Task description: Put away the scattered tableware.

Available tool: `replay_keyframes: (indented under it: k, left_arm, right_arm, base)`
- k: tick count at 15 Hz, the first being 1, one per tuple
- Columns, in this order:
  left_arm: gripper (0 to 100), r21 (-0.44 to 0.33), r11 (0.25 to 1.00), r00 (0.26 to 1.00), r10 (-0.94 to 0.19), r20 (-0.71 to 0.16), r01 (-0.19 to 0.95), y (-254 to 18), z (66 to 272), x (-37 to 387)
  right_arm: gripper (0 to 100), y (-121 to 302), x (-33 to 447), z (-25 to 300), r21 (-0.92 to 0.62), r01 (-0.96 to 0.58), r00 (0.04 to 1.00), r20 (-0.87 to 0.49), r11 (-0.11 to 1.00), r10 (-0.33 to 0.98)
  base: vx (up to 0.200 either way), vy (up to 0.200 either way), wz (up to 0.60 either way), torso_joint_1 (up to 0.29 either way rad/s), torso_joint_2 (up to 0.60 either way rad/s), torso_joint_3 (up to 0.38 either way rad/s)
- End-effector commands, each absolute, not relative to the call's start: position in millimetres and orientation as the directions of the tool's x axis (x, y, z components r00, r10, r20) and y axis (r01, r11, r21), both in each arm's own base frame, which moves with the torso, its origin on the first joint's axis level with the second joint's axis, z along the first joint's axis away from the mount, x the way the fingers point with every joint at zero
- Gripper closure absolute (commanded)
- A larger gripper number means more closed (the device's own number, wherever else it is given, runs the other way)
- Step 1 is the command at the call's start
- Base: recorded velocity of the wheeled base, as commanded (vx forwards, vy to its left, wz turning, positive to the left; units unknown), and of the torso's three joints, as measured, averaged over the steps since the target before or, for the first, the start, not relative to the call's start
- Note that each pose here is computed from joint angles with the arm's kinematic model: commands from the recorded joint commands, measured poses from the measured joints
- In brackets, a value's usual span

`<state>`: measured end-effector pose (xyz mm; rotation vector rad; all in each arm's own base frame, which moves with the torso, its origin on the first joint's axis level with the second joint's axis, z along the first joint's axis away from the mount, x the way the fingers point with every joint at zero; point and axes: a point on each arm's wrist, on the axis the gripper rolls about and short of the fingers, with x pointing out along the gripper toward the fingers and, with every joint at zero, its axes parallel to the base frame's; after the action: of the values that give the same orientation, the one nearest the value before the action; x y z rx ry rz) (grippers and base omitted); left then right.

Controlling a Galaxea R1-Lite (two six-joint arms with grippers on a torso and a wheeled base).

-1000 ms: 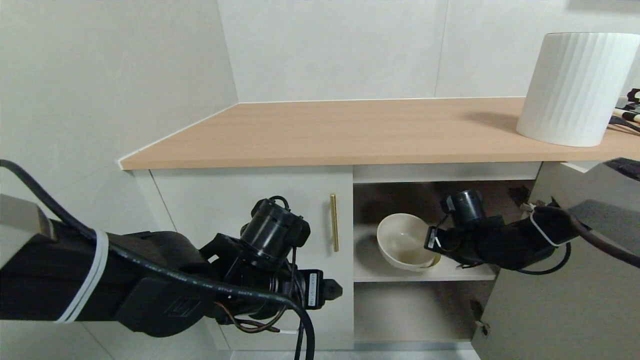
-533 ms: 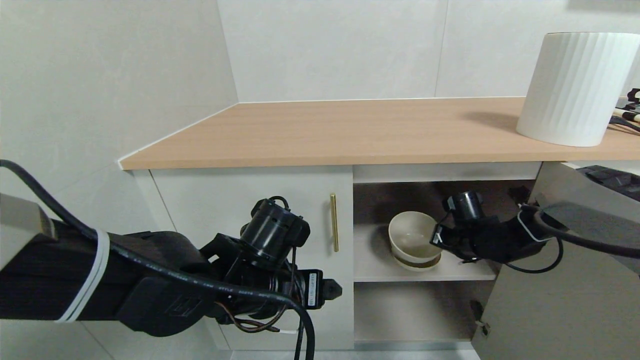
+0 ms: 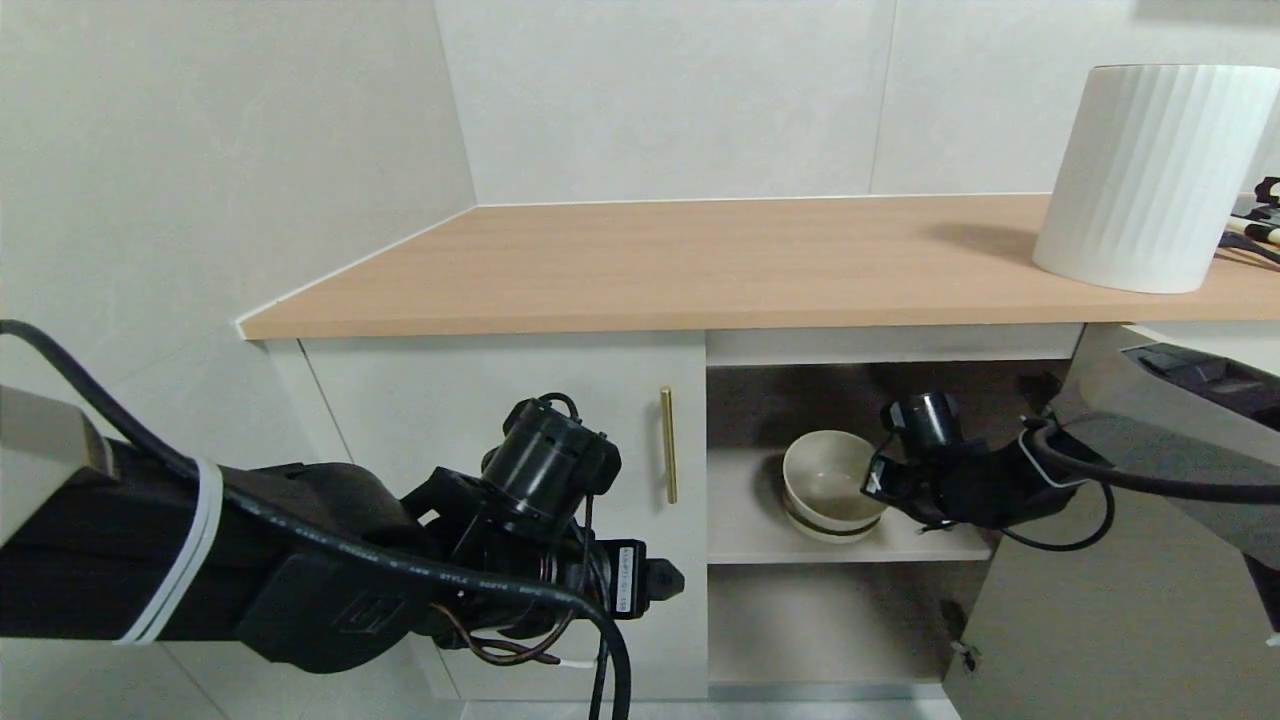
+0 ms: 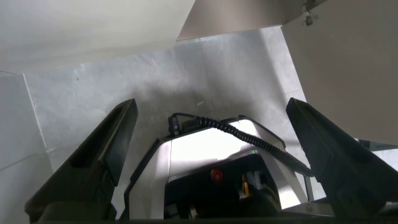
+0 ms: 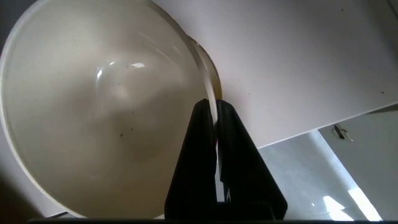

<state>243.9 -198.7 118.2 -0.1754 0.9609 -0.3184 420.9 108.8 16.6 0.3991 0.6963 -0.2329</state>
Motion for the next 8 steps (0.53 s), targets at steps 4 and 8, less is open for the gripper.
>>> replay_keyframes:
  k: [4, 8]
  left_arm:
    - [0, -0.285, 0.940, 0.531, -0.342, -0.776, 0.188, -198.8, 117.8, 244.1]
    - [0, -0.285, 0.940, 0.531, -0.342, -0.776, 0.188, -198.8, 117.8, 244.1]
  right_arm:
    - [0, 109.7, 421.5, 14.4, 0.277, 0.338, 0.744, -0.664, 0.900, -0.075]
    - [0, 109.5, 420.9, 15.7, 0.278, 0.336, 0.745, -0.663, 0.900, -0.073]
  base:
    - [0.000, 0.000, 0.00, 0.000, 0.00, 0.000]
    - [0.000, 0.000, 0.00, 0.000, 0.00, 0.000]
